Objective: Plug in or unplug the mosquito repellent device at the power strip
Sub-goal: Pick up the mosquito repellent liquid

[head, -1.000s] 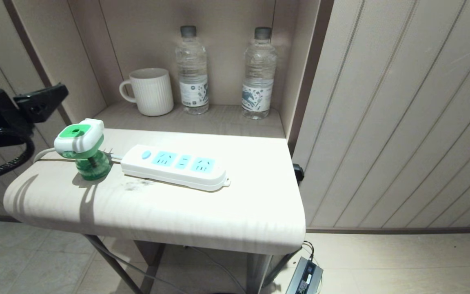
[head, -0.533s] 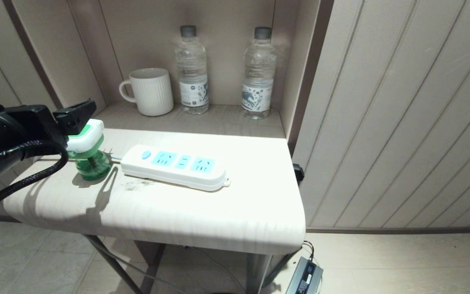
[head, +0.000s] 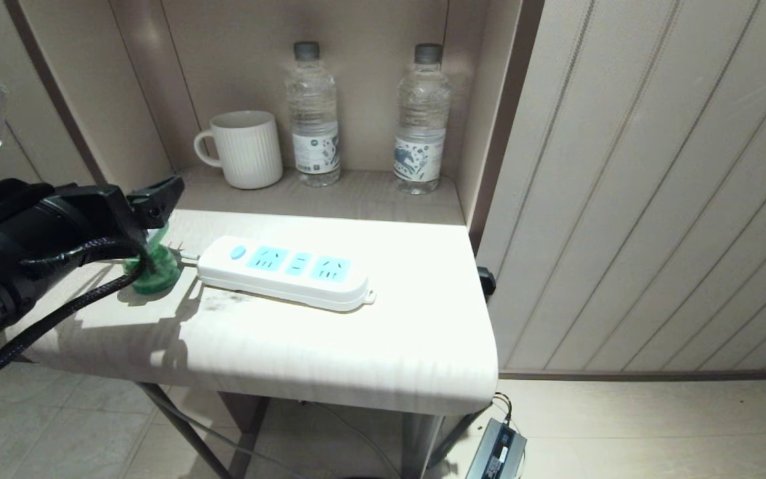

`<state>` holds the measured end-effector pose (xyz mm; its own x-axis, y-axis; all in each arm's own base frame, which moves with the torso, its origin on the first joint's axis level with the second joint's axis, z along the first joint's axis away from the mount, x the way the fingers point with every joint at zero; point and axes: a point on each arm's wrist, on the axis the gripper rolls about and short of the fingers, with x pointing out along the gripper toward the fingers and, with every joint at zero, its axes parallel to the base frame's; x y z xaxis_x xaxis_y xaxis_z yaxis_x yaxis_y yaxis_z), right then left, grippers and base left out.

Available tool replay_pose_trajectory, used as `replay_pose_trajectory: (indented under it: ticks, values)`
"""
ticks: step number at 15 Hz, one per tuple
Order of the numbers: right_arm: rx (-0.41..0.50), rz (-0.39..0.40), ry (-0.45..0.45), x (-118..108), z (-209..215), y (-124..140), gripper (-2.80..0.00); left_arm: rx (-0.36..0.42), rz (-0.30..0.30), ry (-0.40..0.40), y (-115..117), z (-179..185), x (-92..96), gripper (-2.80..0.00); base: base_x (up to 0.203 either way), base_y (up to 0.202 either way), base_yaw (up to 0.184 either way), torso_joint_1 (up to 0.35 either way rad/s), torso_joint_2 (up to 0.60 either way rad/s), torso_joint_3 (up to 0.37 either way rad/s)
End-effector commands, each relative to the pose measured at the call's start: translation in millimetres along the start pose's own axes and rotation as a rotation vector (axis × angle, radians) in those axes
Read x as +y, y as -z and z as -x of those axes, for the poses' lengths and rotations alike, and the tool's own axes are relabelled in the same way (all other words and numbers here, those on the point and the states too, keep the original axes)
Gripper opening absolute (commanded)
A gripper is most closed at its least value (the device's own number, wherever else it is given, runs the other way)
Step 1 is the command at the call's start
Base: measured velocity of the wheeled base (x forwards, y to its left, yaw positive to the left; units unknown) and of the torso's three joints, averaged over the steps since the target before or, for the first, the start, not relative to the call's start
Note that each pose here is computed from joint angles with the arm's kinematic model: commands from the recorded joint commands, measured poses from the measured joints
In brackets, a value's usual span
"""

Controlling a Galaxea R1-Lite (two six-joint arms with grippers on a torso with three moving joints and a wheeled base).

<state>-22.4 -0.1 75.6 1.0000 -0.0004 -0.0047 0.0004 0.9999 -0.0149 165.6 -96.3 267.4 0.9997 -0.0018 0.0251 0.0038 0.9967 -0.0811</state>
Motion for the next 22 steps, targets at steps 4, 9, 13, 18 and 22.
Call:
replay_pose_trajectory:
  ticks: [4,9,13,18,22]
  values:
    - [0.000,0.000,0.000,0,0,0,-2.80,-0.003,0.006,-0.004,11,-5,-2.3,0.00,0.000,0.000,0.000,0.000,0.00,0.000]
    - [0.000,0.000,0.000,0,0,0,-2.80,-0.026,0.022,-0.003,19,-15,-8.5,0.00,0.000,0.000,0.000,0.000,0.00,0.000]
    - [0.000,0.000,0.000,0,0,0,-2.80,-0.034,0.020,-0.007,29,-25,-14.5,0.00,0.000,0.000,0.000,0.000,0.00,0.000]
    - [0.000,0.000,0.000,0,0,0,-2.80,-0.033,0.017,-0.007,30,-23,-13.5,0.00,0.000,0.000,0.000,0.000,0.00,0.000]
    - [0.000,0.000,0.000,0,0,0,-2.80,-0.042,0.023,-0.007,27,-20,-11.4,0.00,0.000,0.000,0.000,0.000,0.00,0.000]
